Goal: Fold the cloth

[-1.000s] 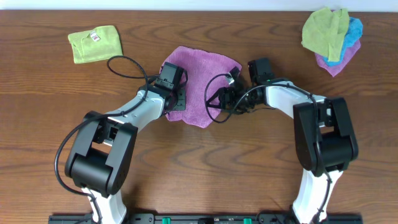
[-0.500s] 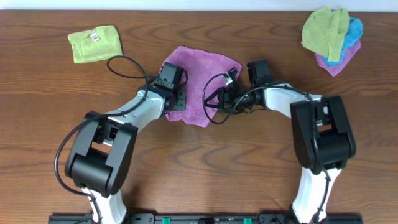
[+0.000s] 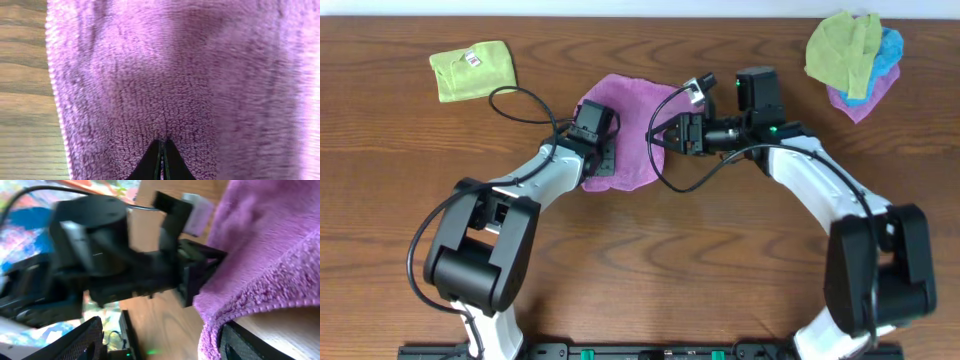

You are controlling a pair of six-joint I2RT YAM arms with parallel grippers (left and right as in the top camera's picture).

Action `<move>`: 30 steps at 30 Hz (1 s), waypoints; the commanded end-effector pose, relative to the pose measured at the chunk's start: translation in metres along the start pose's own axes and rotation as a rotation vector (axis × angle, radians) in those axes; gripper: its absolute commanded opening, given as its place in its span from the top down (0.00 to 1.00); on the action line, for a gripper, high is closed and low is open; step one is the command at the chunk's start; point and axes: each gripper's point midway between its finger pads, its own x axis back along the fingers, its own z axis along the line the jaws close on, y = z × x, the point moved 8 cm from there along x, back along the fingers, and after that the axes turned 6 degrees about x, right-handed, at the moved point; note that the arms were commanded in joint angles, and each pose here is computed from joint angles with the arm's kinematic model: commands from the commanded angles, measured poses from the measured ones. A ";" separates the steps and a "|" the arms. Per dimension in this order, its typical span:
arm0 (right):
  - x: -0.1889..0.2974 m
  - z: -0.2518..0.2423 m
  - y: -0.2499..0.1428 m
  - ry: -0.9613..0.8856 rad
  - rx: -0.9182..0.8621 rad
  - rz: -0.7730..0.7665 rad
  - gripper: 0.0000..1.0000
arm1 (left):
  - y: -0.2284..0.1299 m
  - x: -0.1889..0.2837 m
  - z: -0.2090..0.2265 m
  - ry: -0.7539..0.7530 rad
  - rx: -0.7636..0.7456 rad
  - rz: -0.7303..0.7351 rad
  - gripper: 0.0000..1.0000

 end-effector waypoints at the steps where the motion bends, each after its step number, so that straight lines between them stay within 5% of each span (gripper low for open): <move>1: 0.010 0.018 0.003 0.035 0.019 -0.015 0.27 | -0.015 -0.025 0.035 0.122 0.021 0.082 0.94; 19: 0.026 -0.020 -0.033 -0.346 -0.089 0.085 0.32 | -0.016 -0.025 0.057 0.078 0.095 0.151 0.94; 30: 0.030 -0.044 -0.024 -0.580 -0.031 0.031 0.46 | -0.056 -0.013 0.054 0.018 0.157 0.424 0.94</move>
